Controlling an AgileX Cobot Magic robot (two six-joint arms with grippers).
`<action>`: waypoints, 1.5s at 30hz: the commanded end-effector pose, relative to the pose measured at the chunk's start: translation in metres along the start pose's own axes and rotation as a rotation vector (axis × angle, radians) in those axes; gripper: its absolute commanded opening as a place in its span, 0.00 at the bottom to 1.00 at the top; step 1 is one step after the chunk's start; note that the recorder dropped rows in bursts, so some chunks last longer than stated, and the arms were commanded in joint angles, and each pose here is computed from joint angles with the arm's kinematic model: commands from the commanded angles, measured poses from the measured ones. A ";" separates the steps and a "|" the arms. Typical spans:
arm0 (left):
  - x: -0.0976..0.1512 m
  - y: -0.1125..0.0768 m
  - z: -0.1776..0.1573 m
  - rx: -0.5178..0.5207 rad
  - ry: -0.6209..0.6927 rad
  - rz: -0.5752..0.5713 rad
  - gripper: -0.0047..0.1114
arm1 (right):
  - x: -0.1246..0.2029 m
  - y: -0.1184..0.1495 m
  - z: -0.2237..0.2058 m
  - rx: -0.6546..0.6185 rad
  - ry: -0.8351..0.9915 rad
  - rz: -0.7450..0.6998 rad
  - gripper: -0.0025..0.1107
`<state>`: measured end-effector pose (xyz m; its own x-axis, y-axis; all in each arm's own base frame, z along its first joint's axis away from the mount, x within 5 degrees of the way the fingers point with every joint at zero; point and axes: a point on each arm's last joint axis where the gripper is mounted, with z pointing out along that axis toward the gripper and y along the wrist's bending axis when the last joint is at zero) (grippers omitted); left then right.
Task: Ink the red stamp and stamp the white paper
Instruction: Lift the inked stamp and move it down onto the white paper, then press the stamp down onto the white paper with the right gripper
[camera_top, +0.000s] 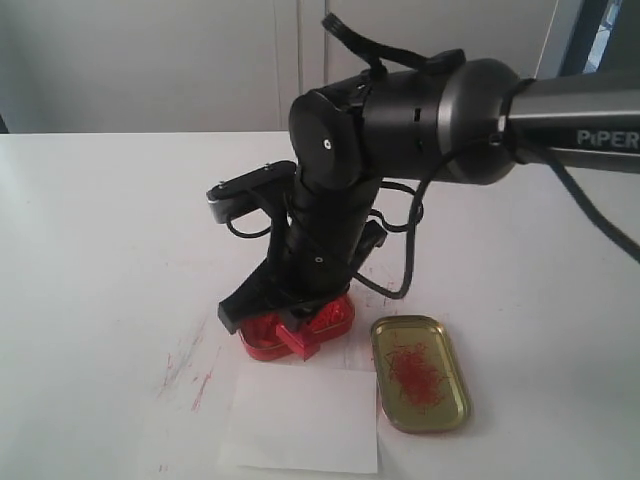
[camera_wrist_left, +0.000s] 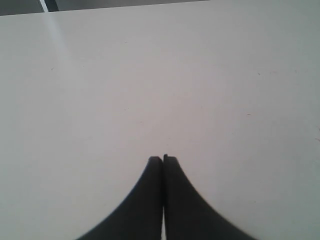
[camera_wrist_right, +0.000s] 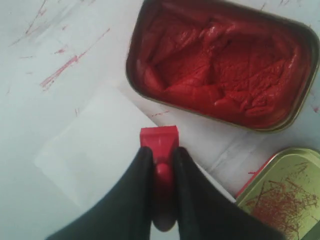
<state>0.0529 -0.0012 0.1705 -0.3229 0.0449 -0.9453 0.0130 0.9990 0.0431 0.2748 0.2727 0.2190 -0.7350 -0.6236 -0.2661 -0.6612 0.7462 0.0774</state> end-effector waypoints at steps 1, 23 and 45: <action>0.001 -0.001 0.000 0.007 0.000 0.001 0.04 | 0.011 0.000 -0.008 -0.003 -0.031 -0.009 0.02; 0.001 -0.001 0.000 0.009 0.000 0.002 0.04 | 0.039 0.020 0.015 -0.086 -0.035 0.108 0.02; 0.001 -0.001 0.000 0.009 0.000 0.002 0.04 | 0.052 0.018 0.042 0.023 -0.018 0.122 0.02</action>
<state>0.0529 -0.0015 0.1705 -0.3227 0.0467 -0.9453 0.0183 0.9989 0.0431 0.2298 0.2637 0.1704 -0.8103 -0.5182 -0.2738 -0.5595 0.8230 0.0982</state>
